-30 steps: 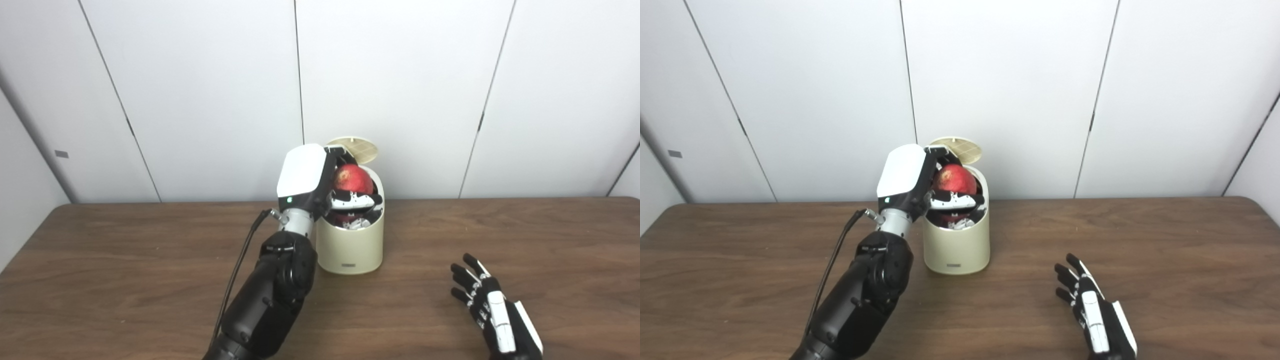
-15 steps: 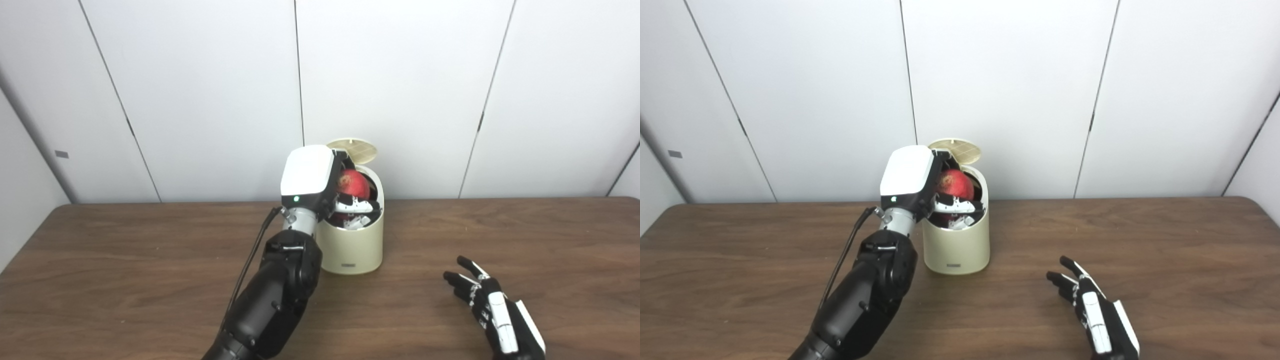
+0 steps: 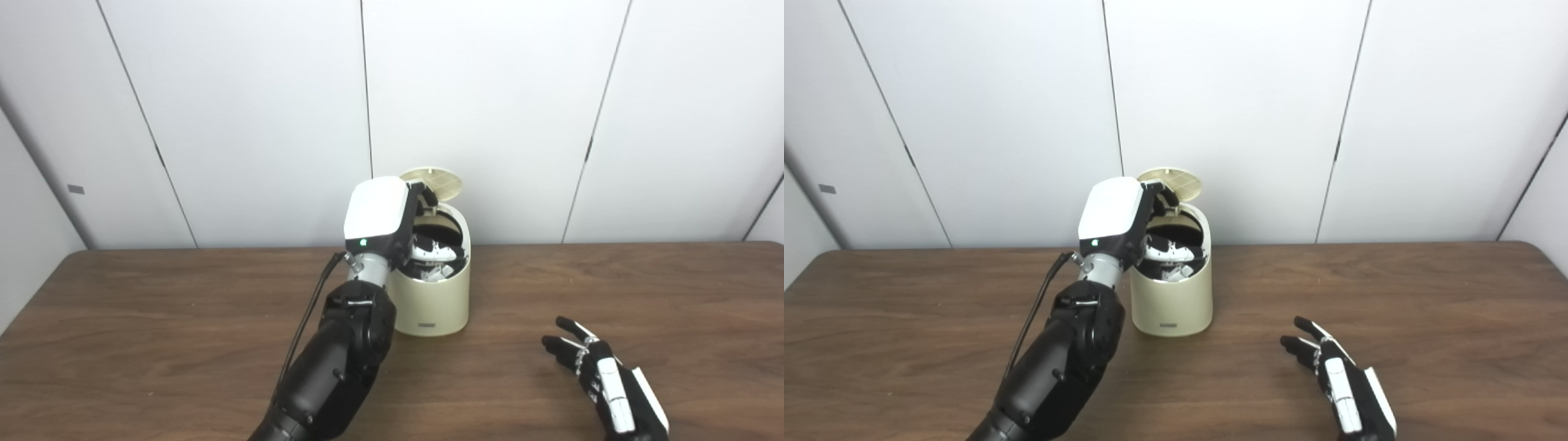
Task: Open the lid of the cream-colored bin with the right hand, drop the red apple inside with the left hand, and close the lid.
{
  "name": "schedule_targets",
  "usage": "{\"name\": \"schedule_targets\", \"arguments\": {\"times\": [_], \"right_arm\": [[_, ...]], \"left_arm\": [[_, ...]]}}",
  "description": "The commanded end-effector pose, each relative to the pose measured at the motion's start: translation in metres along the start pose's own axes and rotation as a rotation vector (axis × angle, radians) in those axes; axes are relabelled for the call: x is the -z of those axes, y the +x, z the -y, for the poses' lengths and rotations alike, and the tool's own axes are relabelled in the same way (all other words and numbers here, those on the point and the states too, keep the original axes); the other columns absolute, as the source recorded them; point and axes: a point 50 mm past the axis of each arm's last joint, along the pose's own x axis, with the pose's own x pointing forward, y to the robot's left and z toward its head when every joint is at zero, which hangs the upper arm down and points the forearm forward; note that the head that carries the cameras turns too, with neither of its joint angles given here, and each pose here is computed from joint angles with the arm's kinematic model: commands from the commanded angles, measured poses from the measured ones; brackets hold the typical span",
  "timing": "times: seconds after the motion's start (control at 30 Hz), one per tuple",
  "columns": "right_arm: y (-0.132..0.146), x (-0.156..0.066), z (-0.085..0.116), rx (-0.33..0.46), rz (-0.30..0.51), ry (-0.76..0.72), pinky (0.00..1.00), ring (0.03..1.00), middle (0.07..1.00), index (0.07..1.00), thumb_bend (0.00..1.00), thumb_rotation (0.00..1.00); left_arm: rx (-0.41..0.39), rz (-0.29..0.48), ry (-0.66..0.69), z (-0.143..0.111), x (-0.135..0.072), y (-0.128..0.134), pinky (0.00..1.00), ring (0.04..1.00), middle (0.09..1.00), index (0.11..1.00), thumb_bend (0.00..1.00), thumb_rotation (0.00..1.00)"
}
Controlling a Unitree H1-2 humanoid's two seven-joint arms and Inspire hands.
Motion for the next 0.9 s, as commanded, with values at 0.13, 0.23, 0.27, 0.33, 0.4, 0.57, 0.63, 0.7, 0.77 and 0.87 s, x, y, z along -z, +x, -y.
{"name": "schedule_targets", "arguments": {"times": [0.13, 0.23, 0.27, 0.33, 0.4, 0.57, 0.63, 0.7, 0.77, 0.87], "right_arm": [[0.009, -0.015, 0.000, -0.007, 0.092, -0.001, 0.87, 0.800, 0.733, 0.808, 0.59, 1.00], [0.010, -0.014, 0.001, -0.008, 0.088, -0.001, 0.86, 0.799, 0.734, 0.813, 0.60, 1.00], [0.010, -0.014, 0.001, -0.009, 0.087, 0.000, 0.87, 0.798, 0.734, 0.814, 0.60, 1.00], [0.010, -0.014, 0.001, -0.009, 0.088, 0.001, 0.88, 0.802, 0.737, 0.816, 0.60, 1.00], [0.009, -0.015, 0.001, -0.009, 0.087, 0.005, 0.87, 0.799, 0.737, 0.813, 0.59, 1.00], [0.010, -0.013, 0.002, -0.010, 0.083, 0.006, 0.88, 0.805, 0.738, 0.815, 0.60, 1.00], [0.011, -0.012, 0.003, -0.011, 0.085, 0.006, 0.88, 0.807, 0.741, 0.814, 0.60, 1.00], [0.011, -0.012, 0.003, -0.012, 0.086, 0.001, 0.87, 0.810, 0.743, 0.816, 0.60, 1.00], [0.011, -0.011, 0.004, -0.011, 0.087, 0.001, 0.87, 0.805, 0.741, 0.811, 0.59, 1.00], [0.012, -0.010, 0.003, -0.013, 0.086, -0.004, 0.87, 0.798, 0.741, 0.808, 0.59, 1.00]], "left_arm": [[-0.022, 0.010, -0.003, -0.008, -0.002, 0.008, 0.50, 0.589, 0.618, 0.619, 0.97, 0.00], [-0.016, 0.010, -0.051, -0.010, -0.001, 0.007, 0.49, 0.587, 0.618, 0.545, 0.74, 0.02], [-0.021, 0.017, -0.083, -0.011, -0.001, 0.006, 0.49, 0.591, 0.630, 0.517, 0.63, 0.03], [-0.040, 0.032, -0.144, -0.013, -0.001, 0.004, 0.36, 0.483, 0.593, 0.488, 0.51, 0.01], [-0.063, 0.048, -0.208, -0.014, 0.000, 0.001, 0.32, 0.431, 0.551, 0.501, 0.48, 0.00], [-0.140, 0.079, -0.295, -0.013, 0.002, -0.004, 0.27, 0.382, 0.482, 0.533, 0.47, 0.00], [-0.164, 0.092, -0.314, -0.012, 0.004, -0.005, 0.29, 0.398, 0.500, 0.523, 0.47, 0.00], [-0.179, 0.106, -0.307, -0.012, 0.004, -0.005, 0.30, 0.408, 0.516, 0.502, 0.47, 0.00], [-0.188, 0.117, -0.304, -0.011, 0.005, -0.005, 0.31, 0.414, 0.524, 0.506, 0.47, 0.00], [-0.197, 0.131, -0.305, -0.012, 0.005, -0.006, 0.29, 0.398, 0.494, 0.523, 0.47, 0.00]]}}
